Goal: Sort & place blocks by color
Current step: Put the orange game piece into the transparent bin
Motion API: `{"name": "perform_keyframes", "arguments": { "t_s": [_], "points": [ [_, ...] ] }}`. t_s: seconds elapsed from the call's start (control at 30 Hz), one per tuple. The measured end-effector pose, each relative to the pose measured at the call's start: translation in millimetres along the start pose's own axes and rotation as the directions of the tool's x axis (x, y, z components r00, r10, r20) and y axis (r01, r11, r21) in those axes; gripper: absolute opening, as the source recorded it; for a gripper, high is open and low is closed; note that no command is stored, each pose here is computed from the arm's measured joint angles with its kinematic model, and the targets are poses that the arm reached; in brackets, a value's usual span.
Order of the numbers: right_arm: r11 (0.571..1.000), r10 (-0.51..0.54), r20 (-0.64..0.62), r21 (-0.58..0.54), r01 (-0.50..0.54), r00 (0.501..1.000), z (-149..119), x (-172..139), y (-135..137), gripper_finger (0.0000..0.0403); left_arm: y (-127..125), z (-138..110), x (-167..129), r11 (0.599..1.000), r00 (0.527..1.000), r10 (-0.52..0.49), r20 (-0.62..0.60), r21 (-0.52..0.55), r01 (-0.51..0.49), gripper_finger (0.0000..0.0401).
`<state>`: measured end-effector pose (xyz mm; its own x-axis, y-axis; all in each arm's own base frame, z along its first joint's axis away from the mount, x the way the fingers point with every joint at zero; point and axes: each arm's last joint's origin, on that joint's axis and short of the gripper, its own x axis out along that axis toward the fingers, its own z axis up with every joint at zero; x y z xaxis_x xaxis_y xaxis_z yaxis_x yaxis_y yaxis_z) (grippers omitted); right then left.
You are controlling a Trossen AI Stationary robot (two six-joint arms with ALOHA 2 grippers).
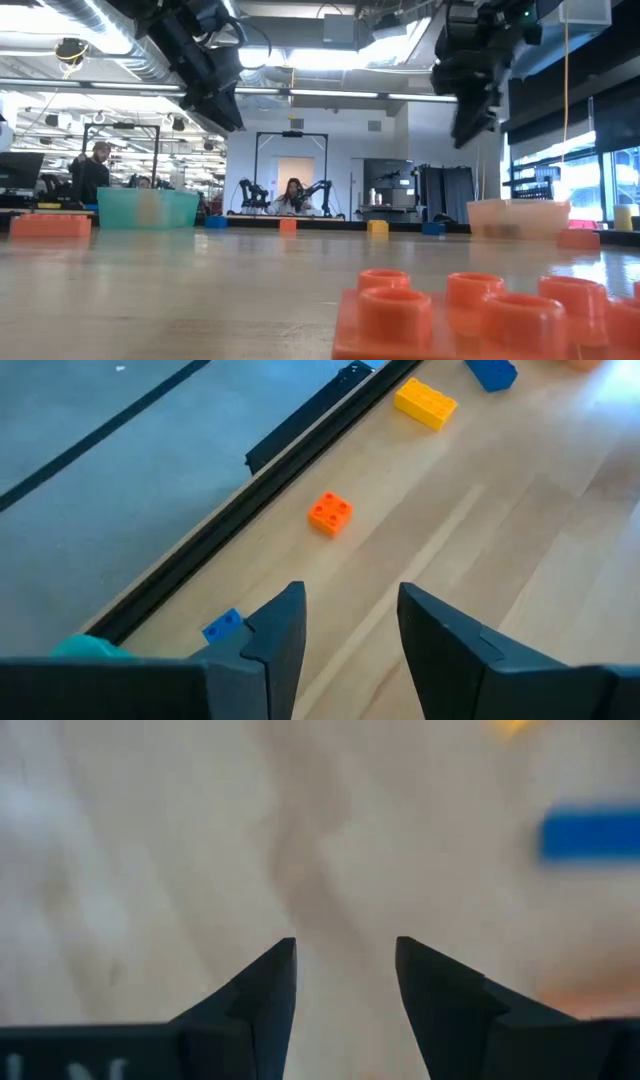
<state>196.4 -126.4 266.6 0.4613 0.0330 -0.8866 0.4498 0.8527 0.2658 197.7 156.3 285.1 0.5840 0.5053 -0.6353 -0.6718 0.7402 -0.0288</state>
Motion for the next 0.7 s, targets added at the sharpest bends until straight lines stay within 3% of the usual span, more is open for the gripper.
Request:
{"name": "perform_keyframes", "arguments": {
  "t_s": [0.23, 0.5, 0.7],
  "points": [
    [0.994, -0.089, -0.328, -0.096, 0.060, 0.940, -32.7, 3.4, 25.1, 0.0172, -0.4, 0.0, 0.0, 1.000, 1.000, -0.014, -0.001, 0.000, 0.014, 0.0150],
    [0.970, -0.108, -0.492, -0.243, -0.017, 0.864, -67.4, 31.4, 37.6, 0.0172, -0.4, 0.1, 0.0, 1.000, 1.000, -0.014, 0.000, 0.000, 0.014, 0.0150],
    [0.957, -0.132, -0.498, -0.290, -0.021, 0.857, -84.4, 54.0, 37.3, 0.0172, -0.4, 0.2, -0.1, 1.000, 1.000, -0.014, 0.002, 0.000, 0.014, 0.0150]
  ]
}}
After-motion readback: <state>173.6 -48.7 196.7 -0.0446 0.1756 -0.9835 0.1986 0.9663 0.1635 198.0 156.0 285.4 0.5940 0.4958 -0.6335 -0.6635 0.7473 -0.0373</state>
